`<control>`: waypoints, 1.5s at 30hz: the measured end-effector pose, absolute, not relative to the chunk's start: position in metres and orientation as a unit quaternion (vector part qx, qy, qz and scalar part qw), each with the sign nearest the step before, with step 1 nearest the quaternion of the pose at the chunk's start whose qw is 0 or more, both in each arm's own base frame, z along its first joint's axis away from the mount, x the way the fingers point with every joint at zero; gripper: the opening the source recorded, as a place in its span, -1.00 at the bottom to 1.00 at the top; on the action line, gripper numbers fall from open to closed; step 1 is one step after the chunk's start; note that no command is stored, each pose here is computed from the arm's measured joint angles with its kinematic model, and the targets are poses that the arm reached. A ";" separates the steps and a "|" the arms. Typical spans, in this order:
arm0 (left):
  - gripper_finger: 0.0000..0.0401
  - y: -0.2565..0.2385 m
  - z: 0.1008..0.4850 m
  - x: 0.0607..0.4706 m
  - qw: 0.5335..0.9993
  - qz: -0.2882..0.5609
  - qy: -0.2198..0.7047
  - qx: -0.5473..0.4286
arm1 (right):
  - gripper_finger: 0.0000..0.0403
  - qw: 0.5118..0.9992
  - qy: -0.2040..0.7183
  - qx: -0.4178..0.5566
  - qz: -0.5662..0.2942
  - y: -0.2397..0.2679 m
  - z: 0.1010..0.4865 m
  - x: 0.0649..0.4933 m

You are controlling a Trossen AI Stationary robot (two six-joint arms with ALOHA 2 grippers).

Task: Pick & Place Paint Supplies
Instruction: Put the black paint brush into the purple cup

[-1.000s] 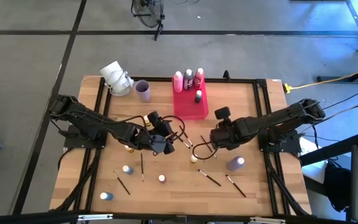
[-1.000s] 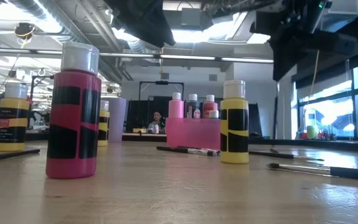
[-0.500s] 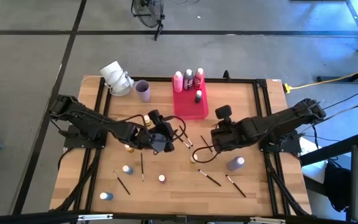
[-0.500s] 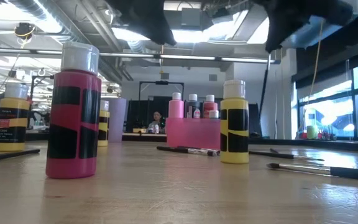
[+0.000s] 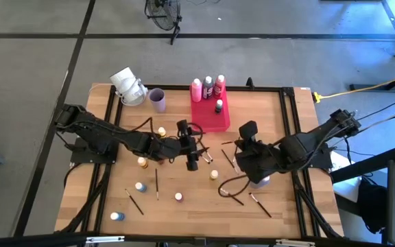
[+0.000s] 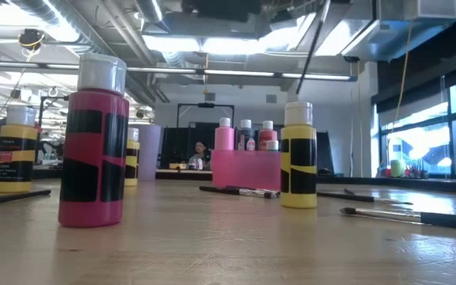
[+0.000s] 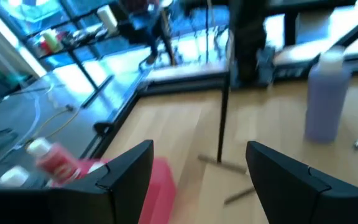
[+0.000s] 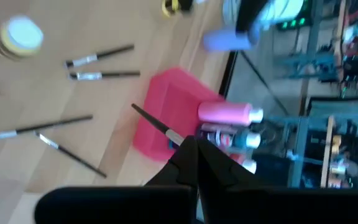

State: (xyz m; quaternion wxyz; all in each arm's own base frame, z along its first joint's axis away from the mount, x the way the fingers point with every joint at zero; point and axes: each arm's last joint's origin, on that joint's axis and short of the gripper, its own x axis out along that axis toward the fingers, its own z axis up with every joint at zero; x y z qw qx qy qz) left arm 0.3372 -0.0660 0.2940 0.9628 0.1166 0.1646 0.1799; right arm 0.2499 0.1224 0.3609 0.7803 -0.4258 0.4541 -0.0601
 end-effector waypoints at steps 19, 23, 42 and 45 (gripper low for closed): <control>0.26 -0.067 0.317 0.345 0.993 0.096 0.045 0.047 | -1.00 0.798 0.342 -0.493 -0.062 0.143 0.377 0.265; 0.26 -0.065 0.316 0.345 0.993 0.096 0.046 0.047 | -1.00 0.799 0.330 -0.498 -0.061 0.145 0.380 0.267; 0.26 -0.065 0.316 0.345 0.993 0.098 0.047 0.047 | -1.00 0.810 0.279 -0.513 -0.057 0.150 0.390 0.276; 0.26 -0.065 0.316 0.345 0.993 0.101 0.047 0.047 | -1.00 0.810 0.279 -0.513 -0.054 0.151 0.390 0.276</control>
